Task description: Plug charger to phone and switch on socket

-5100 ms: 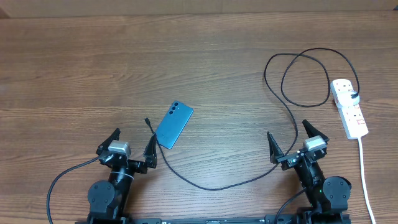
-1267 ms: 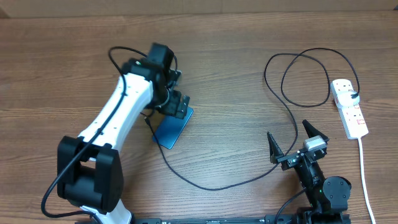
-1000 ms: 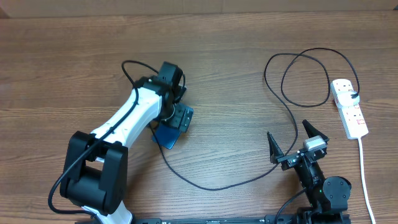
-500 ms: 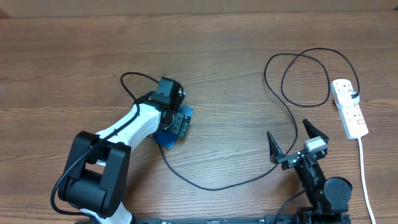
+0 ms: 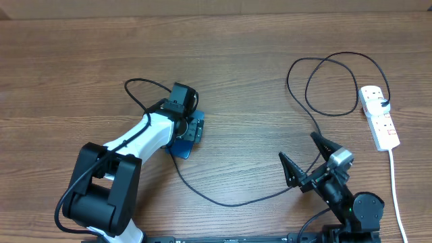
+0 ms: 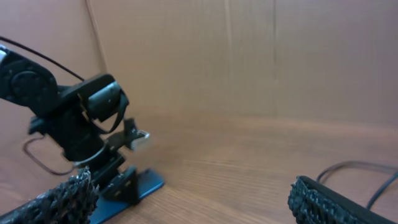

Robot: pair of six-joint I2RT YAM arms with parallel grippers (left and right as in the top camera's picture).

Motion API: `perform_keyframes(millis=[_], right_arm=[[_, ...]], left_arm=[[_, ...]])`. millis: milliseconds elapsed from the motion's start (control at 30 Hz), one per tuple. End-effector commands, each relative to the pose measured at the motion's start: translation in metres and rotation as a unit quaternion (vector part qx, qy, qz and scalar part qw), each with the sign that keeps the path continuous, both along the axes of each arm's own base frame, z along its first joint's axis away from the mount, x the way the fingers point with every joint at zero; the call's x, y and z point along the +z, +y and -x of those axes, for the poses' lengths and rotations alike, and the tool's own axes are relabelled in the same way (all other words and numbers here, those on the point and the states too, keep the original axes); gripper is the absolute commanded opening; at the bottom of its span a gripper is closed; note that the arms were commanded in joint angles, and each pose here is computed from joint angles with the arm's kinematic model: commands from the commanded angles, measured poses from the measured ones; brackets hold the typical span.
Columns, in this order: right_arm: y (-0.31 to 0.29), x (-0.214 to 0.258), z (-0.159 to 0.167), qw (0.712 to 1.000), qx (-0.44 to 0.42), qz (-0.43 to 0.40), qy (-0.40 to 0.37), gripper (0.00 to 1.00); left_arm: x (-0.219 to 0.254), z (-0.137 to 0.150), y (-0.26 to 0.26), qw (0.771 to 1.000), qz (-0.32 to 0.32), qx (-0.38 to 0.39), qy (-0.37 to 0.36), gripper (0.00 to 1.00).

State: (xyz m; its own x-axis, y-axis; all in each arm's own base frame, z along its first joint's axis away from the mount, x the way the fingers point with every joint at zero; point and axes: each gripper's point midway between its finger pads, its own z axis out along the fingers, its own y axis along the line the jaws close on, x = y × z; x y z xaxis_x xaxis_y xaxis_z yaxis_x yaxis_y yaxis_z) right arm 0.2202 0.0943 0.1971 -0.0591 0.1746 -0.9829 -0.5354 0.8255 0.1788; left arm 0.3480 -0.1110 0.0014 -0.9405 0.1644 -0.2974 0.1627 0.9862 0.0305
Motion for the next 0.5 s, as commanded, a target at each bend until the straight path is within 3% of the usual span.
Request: perform_keyframes(millis=[0,233,467], right_arm=[[0.007,0.021,0.005,0.999,0.025,-0.032,0.026,1.00],[0.010,0.059,-0.021,0.991,0.028,-0.031,0.124,1.00],[0.037,0.106,-0.052,0.968,0.124,-0.043,0.216,1.00]], left_arm=[[-0.013,0.004,0.030,0.997,-0.035,0.062,0.010,0.86],[-0.016,0.012,0.032,0.996,0.011,0.079,0.046,0.83],[-0.020,0.033,0.037,0.994,-0.006,0.063,0.088,0.98]])
